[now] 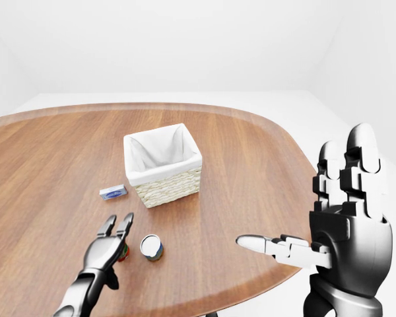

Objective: Pick up the tomato sauce, and put it in the basket.

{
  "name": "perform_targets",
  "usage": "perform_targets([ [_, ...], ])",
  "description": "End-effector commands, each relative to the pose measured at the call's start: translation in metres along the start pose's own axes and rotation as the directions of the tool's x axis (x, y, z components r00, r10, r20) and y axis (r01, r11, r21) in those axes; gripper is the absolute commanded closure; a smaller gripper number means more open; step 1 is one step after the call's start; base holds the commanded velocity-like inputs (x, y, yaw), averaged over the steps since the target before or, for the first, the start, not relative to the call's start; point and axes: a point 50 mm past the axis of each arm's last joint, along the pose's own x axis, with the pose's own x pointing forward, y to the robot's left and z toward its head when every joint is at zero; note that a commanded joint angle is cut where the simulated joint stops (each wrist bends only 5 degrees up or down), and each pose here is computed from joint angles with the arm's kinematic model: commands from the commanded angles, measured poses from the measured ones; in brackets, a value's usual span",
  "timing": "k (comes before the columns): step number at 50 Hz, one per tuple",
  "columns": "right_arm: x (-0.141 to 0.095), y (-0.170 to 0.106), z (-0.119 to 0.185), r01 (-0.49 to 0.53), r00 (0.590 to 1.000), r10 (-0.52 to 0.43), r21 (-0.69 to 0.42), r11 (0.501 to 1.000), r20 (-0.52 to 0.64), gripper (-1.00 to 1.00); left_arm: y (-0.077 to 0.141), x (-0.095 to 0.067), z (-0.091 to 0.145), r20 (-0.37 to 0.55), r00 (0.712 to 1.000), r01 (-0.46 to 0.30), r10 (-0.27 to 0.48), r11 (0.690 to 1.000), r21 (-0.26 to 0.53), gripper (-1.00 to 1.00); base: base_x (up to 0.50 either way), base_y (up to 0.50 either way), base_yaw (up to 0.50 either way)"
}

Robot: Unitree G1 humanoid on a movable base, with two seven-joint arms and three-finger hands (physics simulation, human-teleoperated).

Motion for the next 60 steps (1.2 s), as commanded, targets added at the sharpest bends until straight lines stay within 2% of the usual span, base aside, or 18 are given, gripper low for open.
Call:
perform_targets([
  [1,0.0,0.0,0.0,0.0,1.0,0.0,-0.001,1.0,-0.003,-1.0,-0.002,0.009,-0.001,-0.002,1.0,-0.002,0.002,1.0,-0.011,-1.0,0.0,0.0,0.0],
  [14,-0.001,-0.001,0.0,0.003,1.0,-0.003,-0.003,1.0,-0.007,-1.0,-0.003,0.018,-0.007,-0.022,1.0,0.005,-0.005,0.999,-0.034,-1.0,0.0,0.0,0.0],
  [24,-0.001,0.0,-0.001,0.001,1.0,-0.001,0.002,1.0,0.0,-1.0,-0.003,0.023,-0.015,-0.086,0.996,-0.005,0.002,0.999,-0.035,-1.0,0.0,0.0,0.0],
  [43,-0.001,0.0,-0.001,0.002,1.0,-0.002,0.0,1.0,-0.003,-1.0,-0.003,0.023,-0.017,-0.1,0.995,0.0,-0.005,0.999,-0.046,-1.0,0.0,0.0,0.0],
  [60,0.0,0.0,0.0,0.001,1.0,-0.001,0.0,1.0,-0.004,-1.0,-0.023,0.037,-0.02,-0.124,0.991,0.047,-0.051,0.998,-0.032,-1.0,0.0,0.0,0.0],
])
